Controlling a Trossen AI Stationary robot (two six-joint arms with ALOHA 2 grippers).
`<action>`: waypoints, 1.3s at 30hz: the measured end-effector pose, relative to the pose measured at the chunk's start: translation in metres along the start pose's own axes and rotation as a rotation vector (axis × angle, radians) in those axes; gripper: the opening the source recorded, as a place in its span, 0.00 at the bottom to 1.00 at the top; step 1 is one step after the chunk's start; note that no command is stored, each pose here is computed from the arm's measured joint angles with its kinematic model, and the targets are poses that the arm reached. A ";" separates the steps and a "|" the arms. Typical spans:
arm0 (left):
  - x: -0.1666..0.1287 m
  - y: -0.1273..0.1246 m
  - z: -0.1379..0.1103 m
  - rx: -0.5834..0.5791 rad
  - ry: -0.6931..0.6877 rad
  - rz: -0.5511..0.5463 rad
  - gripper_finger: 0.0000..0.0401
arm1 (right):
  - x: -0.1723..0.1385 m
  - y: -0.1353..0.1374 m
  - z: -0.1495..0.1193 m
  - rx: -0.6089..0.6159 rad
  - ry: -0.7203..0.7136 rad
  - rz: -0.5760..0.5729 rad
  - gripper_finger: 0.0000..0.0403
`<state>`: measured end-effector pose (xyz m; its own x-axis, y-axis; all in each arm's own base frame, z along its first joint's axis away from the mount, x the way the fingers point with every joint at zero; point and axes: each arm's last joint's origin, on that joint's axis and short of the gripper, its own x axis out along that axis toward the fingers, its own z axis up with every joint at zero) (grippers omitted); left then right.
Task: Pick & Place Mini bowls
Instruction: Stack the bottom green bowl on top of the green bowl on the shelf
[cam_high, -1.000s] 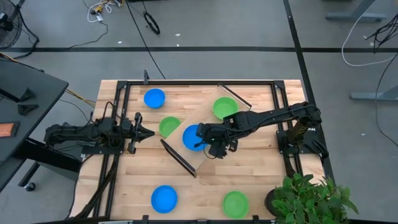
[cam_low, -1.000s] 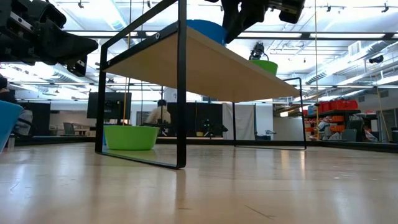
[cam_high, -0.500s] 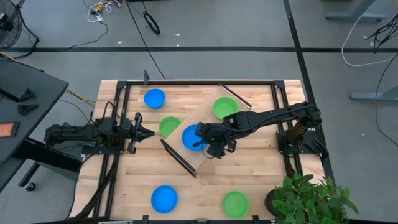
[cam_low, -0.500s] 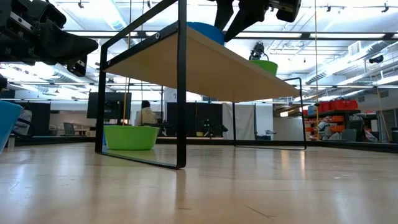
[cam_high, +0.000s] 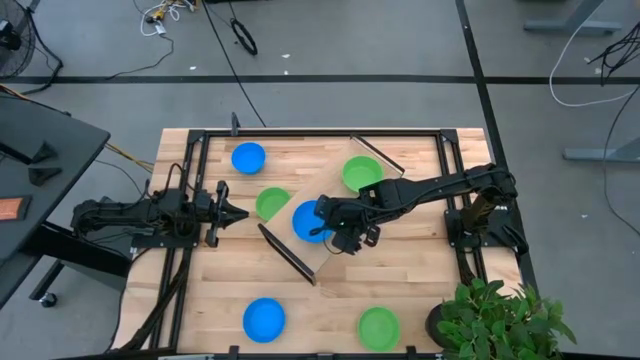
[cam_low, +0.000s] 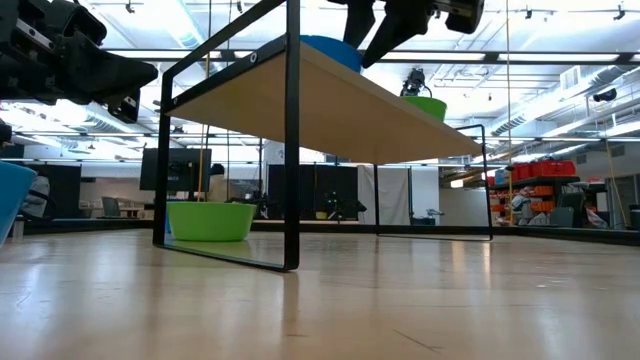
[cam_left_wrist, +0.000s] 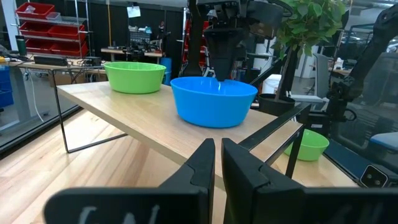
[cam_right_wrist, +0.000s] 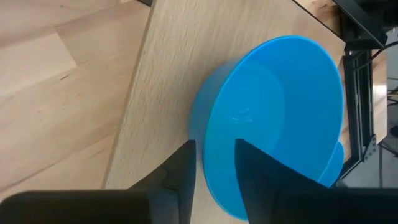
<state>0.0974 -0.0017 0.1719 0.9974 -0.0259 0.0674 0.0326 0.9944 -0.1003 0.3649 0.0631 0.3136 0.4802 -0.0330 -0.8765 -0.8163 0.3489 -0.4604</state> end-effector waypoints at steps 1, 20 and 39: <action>0.000 0.000 0.000 0.000 0.000 0.000 0.08 | -0.002 0.000 0.000 0.000 -0.001 -0.004 0.28; 0.000 0.000 0.000 0.000 -0.001 0.000 0.08 | -0.062 0.023 0.021 0.113 -0.034 -0.154 0.28; 0.000 0.000 0.000 0.000 0.000 0.000 0.08 | -0.077 0.067 0.072 0.398 -0.156 -0.077 0.28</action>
<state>0.0974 -0.0017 0.1719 0.9974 -0.0259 0.0677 0.0326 0.9944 -0.1004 0.2959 0.1565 0.3606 0.6028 0.0578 -0.7958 -0.6030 0.6862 -0.4069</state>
